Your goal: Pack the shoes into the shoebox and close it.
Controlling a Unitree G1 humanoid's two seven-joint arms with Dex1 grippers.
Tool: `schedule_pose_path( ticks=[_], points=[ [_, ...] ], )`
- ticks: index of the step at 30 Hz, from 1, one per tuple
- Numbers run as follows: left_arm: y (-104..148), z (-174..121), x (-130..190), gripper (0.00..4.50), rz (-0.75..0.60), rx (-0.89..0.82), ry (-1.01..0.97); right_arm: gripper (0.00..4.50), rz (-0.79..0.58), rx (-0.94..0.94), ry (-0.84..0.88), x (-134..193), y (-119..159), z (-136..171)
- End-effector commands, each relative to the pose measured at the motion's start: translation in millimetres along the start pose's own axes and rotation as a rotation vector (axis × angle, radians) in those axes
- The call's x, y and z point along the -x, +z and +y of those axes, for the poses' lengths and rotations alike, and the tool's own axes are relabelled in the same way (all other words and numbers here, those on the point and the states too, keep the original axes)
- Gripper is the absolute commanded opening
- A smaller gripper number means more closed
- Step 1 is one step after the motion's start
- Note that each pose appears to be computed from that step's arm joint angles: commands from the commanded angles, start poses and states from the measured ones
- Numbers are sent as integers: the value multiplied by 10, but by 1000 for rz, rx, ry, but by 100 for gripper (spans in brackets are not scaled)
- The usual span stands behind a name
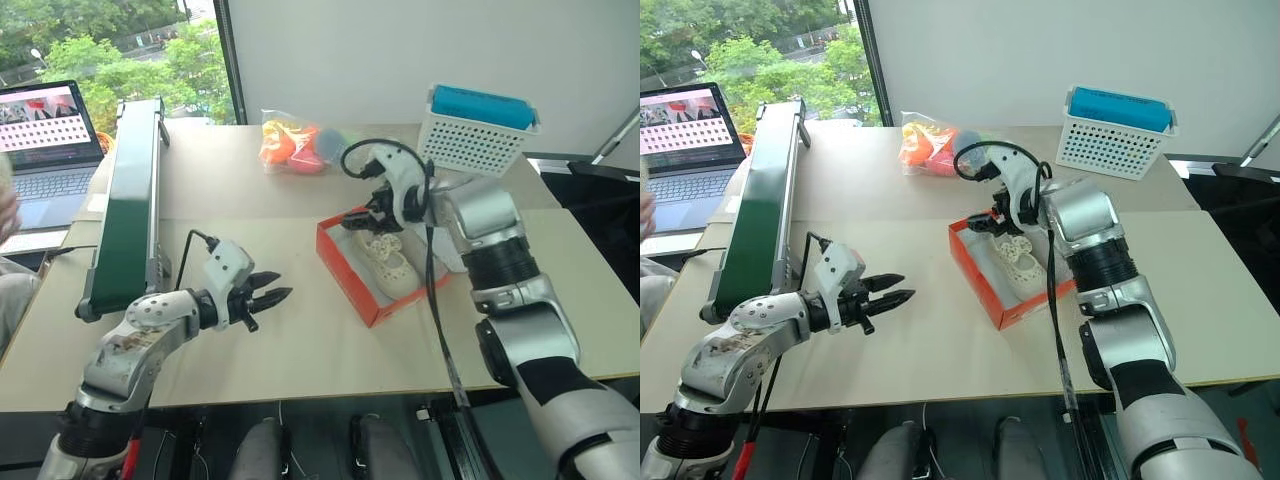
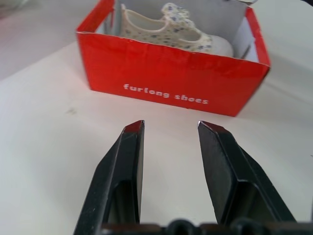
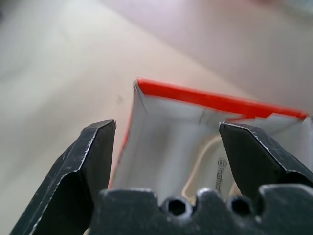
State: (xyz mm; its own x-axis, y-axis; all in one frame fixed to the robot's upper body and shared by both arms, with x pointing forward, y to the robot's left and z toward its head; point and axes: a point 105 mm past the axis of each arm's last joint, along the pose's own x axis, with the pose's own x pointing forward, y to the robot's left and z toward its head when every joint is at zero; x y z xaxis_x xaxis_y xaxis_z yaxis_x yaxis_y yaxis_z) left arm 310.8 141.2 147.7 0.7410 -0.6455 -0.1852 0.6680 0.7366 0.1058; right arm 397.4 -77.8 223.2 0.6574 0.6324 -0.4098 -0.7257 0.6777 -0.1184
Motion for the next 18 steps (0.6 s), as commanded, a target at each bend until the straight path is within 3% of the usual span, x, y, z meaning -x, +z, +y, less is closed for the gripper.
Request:
schedule_pose_path(
  ticks=[1, 6, 7, 8, 10, 15, 18],
  points=[
    [323, 729, 217, 185, -157, -12, 474, 398, -190, 174, 60, 251, 142, 256],
    [154, 1195, 555, 185, -126, 80, 840, 398, -217, 247, 95, 370, -251, 466],
    [106, 1241, 610, 185, -113, 101, 883, 424, -207, 256, 92, 366, -333, 492],
    [67, 1277, 655, 209, -103, 111, 909, 447, -202, 256, 93, 350, -396, 526],
    [-35, 1335, 715, 252, -56, 109, 936, 450, -205, 253, 120, 316, -478, 640],
    [-194, 1409, 761, 439, 14, 133, 950, 450, -246, 226, 177, 239, -512, 828],
    [-202, 1450, 773, 445, 32, 129, 961, 450, -284, 192, 189, 207, -469, 870]
  ],
)
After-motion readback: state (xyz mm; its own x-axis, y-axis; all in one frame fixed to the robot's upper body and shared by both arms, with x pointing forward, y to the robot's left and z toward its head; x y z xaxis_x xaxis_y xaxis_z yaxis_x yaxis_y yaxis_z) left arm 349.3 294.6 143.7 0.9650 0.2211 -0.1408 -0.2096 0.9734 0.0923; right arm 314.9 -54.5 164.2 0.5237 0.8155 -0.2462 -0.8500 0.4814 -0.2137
